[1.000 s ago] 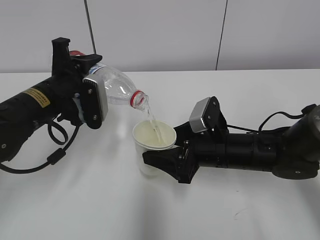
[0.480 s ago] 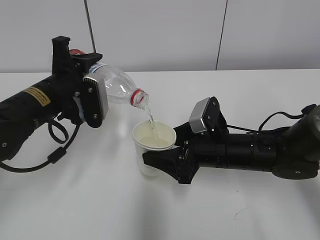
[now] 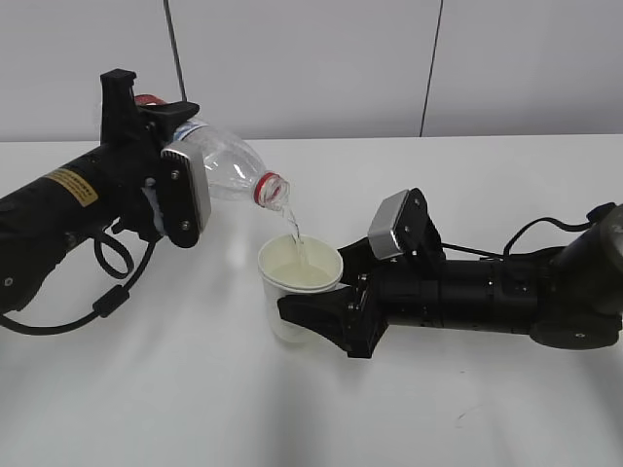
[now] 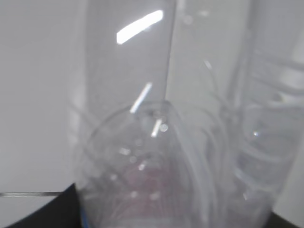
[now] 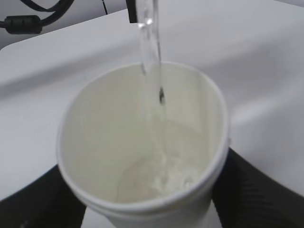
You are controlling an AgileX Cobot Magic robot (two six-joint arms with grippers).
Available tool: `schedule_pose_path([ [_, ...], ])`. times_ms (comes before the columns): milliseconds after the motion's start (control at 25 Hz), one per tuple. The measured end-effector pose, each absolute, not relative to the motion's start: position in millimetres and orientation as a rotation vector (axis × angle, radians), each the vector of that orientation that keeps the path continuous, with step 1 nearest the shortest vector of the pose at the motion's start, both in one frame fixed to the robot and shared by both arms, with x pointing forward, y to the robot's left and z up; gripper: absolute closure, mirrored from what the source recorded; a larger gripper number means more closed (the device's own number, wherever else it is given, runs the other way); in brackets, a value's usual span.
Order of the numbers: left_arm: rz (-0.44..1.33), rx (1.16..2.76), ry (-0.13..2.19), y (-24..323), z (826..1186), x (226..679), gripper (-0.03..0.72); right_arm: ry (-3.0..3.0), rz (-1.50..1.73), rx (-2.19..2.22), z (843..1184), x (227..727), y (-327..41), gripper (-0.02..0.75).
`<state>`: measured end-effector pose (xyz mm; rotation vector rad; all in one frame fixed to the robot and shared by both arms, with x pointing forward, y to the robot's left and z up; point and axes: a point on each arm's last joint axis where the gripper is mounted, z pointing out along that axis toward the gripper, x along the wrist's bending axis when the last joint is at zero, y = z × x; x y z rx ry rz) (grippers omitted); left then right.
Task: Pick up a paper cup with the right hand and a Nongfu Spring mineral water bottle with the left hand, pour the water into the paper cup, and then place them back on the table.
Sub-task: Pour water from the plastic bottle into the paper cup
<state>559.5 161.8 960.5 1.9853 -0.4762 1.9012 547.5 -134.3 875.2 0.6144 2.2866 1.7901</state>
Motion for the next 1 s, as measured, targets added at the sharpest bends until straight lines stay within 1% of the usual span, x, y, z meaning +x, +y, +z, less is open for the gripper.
schedule_pose_path([
  [360,1.904,1.986,-0.467,162.2,960.6,559.7,0.347,2.287,1.790,0.614,875.2,547.5,-134.3,0.199],
  [1000,1.836,1.970,-0.334,162.8,960.7,559.9,0.347,2.252,1.787,0.645,876.2,550.3,-135.3,0.199],
])
